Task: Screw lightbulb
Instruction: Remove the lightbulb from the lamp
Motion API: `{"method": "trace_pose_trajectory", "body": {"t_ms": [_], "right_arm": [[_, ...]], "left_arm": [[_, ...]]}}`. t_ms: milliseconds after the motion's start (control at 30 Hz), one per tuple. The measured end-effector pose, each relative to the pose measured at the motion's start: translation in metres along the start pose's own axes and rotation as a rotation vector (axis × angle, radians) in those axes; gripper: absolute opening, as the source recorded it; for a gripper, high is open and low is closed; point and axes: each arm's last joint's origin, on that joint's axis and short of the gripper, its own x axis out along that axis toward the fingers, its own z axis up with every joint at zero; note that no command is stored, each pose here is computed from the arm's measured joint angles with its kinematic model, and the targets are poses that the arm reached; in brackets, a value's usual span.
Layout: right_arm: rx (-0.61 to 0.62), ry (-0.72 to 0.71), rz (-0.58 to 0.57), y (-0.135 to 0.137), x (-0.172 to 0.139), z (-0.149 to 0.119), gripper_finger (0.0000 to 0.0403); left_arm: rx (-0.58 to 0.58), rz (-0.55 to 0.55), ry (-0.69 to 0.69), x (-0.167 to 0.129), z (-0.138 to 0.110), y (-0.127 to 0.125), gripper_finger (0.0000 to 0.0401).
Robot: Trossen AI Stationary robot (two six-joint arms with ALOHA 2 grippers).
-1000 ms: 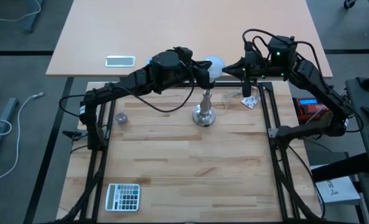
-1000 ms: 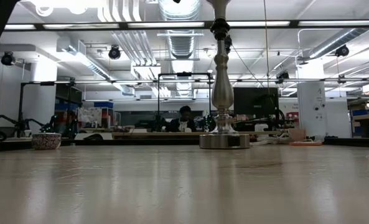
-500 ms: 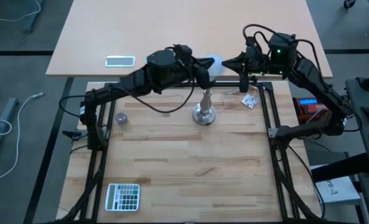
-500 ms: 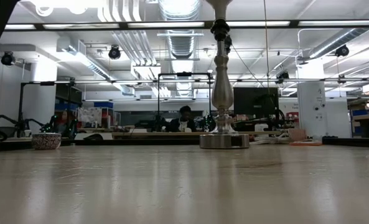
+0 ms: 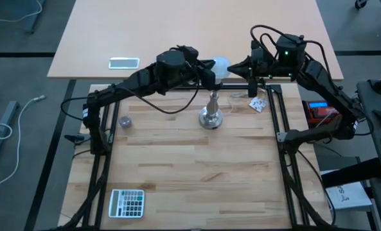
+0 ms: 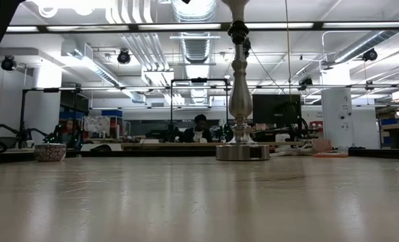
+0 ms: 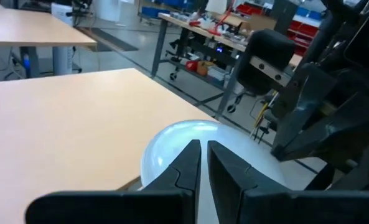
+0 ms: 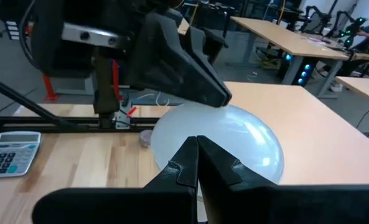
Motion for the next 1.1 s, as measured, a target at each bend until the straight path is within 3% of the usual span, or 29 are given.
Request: {"method": "trace_pose_trajectory", "body": {"t_ms": [367, 1100], "right_arm": [[-0.003, 0.035, 0.013, -0.003, 0.011, -0.008, 0.0], [-0.11, 0.054, -0.092, -0.007, 0.013, -0.008, 0.0]], "left_arm": [[-0.035, -0.012, 0.028, 0.0, -0.002, 0.001, 0.002], [-0.149, -0.109, -0.012, 0.005, -0.007, -0.011, 0.002]]}}
